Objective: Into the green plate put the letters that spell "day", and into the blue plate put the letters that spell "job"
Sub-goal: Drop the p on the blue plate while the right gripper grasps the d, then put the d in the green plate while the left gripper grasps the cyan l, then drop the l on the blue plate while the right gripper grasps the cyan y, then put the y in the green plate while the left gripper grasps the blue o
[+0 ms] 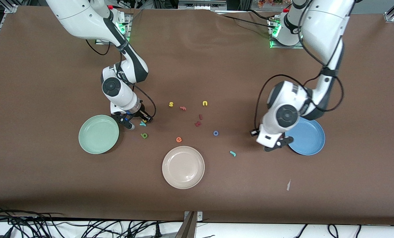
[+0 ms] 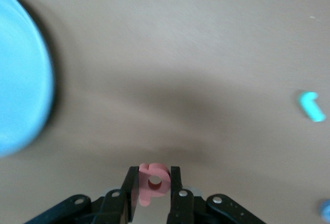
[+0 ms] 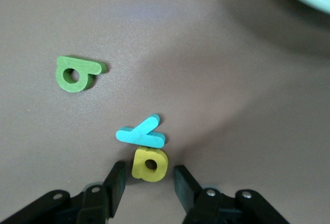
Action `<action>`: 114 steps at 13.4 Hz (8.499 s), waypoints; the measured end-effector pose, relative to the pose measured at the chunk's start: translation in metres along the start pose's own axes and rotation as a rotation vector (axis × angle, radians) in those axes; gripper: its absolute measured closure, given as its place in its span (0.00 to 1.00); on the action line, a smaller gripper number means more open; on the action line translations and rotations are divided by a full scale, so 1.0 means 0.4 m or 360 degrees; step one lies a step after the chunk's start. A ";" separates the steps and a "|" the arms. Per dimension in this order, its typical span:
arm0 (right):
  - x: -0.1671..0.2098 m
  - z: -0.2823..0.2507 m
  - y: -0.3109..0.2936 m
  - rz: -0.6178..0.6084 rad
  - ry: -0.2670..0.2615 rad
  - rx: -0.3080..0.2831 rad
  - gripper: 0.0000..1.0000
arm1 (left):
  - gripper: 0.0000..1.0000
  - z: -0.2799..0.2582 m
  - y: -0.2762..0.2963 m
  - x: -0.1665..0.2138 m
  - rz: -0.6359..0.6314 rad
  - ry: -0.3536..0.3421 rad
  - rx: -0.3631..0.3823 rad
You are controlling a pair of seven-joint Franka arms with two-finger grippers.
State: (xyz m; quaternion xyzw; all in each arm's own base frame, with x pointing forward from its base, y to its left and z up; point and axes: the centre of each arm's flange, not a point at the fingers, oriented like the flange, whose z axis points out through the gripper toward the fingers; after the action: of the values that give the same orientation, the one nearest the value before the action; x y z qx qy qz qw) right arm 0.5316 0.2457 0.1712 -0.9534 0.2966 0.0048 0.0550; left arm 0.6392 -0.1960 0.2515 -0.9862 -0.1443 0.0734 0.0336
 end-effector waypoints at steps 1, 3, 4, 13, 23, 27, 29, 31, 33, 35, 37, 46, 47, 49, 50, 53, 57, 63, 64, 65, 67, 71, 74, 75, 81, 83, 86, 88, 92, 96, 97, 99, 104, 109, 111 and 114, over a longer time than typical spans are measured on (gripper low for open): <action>0.001 0.001 0.001 0.0000 0.0000 -0.0001 0.43 | 0.72 -0.001 -0.056 0.029 0.0133 0.0003 0.0043; 0.001 0.003 0.002 0.0000 -0.0001 -0.0003 0.41 | 0.72 0.012 -0.168 0.085 0.0351 -0.0006 0.0103; 0.002 0.003 0.002 -0.0006 0.0000 -0.0003 0.42 | 0.72 0.021 -0.221 0.106 0.0446 -0.0024 0.0105; 0.007 -0.006 -0.003 -0.0042 0.0011 0.0012 0.69 | 0.14 0.006 -0.315 0.157 0.0541 -0.0048 -0.0055; 0.036 -0.065 -0.023 -0.0062 -0.0020 -0.0047 0.69 | 0.00 0.034 0.202 0.088 -0.0407 0.0049 -0.0168; 0.114 -0.184 -0.019 -0.0151 -0.0064 -0.0156 0.69 | 0.00 0.066 0.318 0.076 -0.0634 0.0111 -0.0271; 0.189 -0.225 0.020 -0.0238 -0.0068 -0.0201 0.69 | 0.02 0.103 0.359 0.060 -0.0705 0.0131 -0.0314; 0.273 -0.257 0.073 -0.0349 -0.0068 -0.0234 0.69 | 0.10 0.133 0.374 0.050 -0.0750 0.0124 -0.0315; 0.353 -0.274 0.145 -0.0457 -0.0068 -0.0246 0.69 | 0.17 0.137 0.373 0.052 -0.0789 0.0121 -0.0314; 0.411 -0.276 0.209 -0.0512 -0.0084 -0.0249 0.65 | 0.22 0.138 0.375 0.050 -0.0828 0.0117 -0.0316; 0.433 -0.271 0.237 -0.0516 -0.0095 -0.0253 0.59 | 0.44 0.135 0.383 0.048 -0.0865 0.0130 -0.0343; 0.236 -0.233 0.043 -0.0262 -0.0141 -0.0206 0.31 | 0.60 0.143 0.394 0.056 -0.0932 0.0177 -0.0425; 0.210 -0.230 0.021 -0.0234 -0.0139 -0.0205 0.32 | 0.60 0.144 0.392 0.058 -0.0933 0.0179 -0.0425; 0.171 -0.217 -0.012 -0.0194 -0.0124 -0.0198 0.32 | 0.65 0.144 0.389 0.061 -0.0936 0.0183 -0.0423; 0.161 -0.206 -0.022 -0.0177 -0.0116 -0.0192 0.32 | 0.70 0.145 0.387 0.061 -0.0937 0.0184 -0.0421; 0.149 -0.152 -0.038 -0.0146 -0.0087 -0.0163 0.32 | 0.81 0.154 0.384 0.059 -0.0927 0.0196 -0.0396; 0.137 -0.080 -0.044 -0.0136 -0.0075 -0.0149 0.32 | 0.89 0.154 0.395 0.048 -0.0967 0.0253 -0.0363; 0.133 -0.052 -0.046 -0.0136 -0.0058 -0.0129 0.32 | 0.89 0.105 0.300 0.110 -0.0899 0.0234 -0.0245; 0.129 -0.045 -0.049 -0.0140 -0.0054 -0.0124 0.32 | 0.89 0.068 0.260 0.133 -0.0864 0.0226 -0.0227; 0.125 -0.038 -0.051 -0.0144 -0.0052 -0.0122 0.32 | 0.89 0.035 0.216 0.153 -0.0804 0.0209 -0.0195; 0.120 -0.028 -0.053 -0.0147 -0.0051 -0.0120 0.32 | 0.89 -0.001 0.117 0.181 -0.0626 0.0120 -0.0077; 0.119 -0.011 -0.048 -0.0145 -0.0041 -0.0109 0.33 | 0.89 -0.044 -0.131 0.234 -0.0288 0.0018 0.0000; 0.118 -0.004 -0.044 -0.0143 -0.0034 -0.0103 0.36 | 0.89 -0.049 -0.317 0.222 -0.0127 0.0027 -0.0023; 0.118 -0.004 -0.044 -0.0143 -0.0034 -0.0102 0.36 | 0.89 -0.024 -0.353 0.202 -0.0101 0.0069 -0.0046; 0.117 -0.008 -0.048 -0.0147 -0.0025 -0.0091 0.50 | 0.63 0.164 -0.376 0.063 -0.0034 0.0158 -0.0109; 0.113 -0.009 -0.051 -0.0152 -0.0023 -0.0088 0.56 | 0.44 0.079 -0.358 0.075 -0.0022 0.0123 -0.0083; 0.108 -0.015 -0.056 -0.0160 -0.0019 -0.0083 0.63 | 0.12 -0.046 -0.222 0.053 -0.0101 0.0115 -0.0165; 0.108 -0.015 -0.057 -0.0160 -0.0019 -0.0083 0.63 | 0.00 -0.062 -0.056 -0.011 -0.0155 0.0110 -0.0211; 0.109 -0.020 -0.056 -0.0176 -0.0023 -0.0091 0.63 | 0.00 -0.017 0.250 -0.129 -0.0249 0.0104 -0.0230; 0.178 -0.098 -0.024 -0.0292 -0.0068 -0.0200 0.63 | 0.00 0.063 0.378 -0.161 -0.0270 0.0084 -0.0228; 0.210 -0.130 -0.007 -0.0332 -0.0076 -0.0228 0.63 | 0.00 0.080 0.396 -0.160 -0.0280 0.0080 -0.0230; 0.275 -0.189 0.035 -0.0410 -0.0099 -0.0282 0.63 | 0.00 0.111 0.436 -0.164 -0.0290 0.0076 -0.0233; 0.408 -0.235 0.153 -0.0586 -0.0113 -0.0342 0.63 | 0.08 0.166 0.514 -0.196 -0.0317 0.0068 -0.0236; 0.409 -0.223 0.158 -0.0541 -0.0132 -0.0334 0.41 | 0.34 0.183 0.522 -0.198 -0.0369 0.0064 -0.0228; 0.348 -0.211 0.096 -0.0459 -0.0143 -0.0313 0.40 | 0.57 0.178 0.523 -0.196 -0.0385 0.0065 -0.0231; 0.248 -0.206 -0.006 -0.0333 -0.0147 -0.0273 0.40 | 0.73 0.175 0.523 -0.194 -0.0392 0.0068 -0.0234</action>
State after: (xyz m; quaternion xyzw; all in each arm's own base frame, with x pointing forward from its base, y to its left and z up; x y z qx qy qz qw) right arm 0.6128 0.1828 0.2493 -0.9791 0.1913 0.0684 -0.0129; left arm 0.6135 -0.4153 0.1746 -0.9622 -0.2686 0.0369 -0.0268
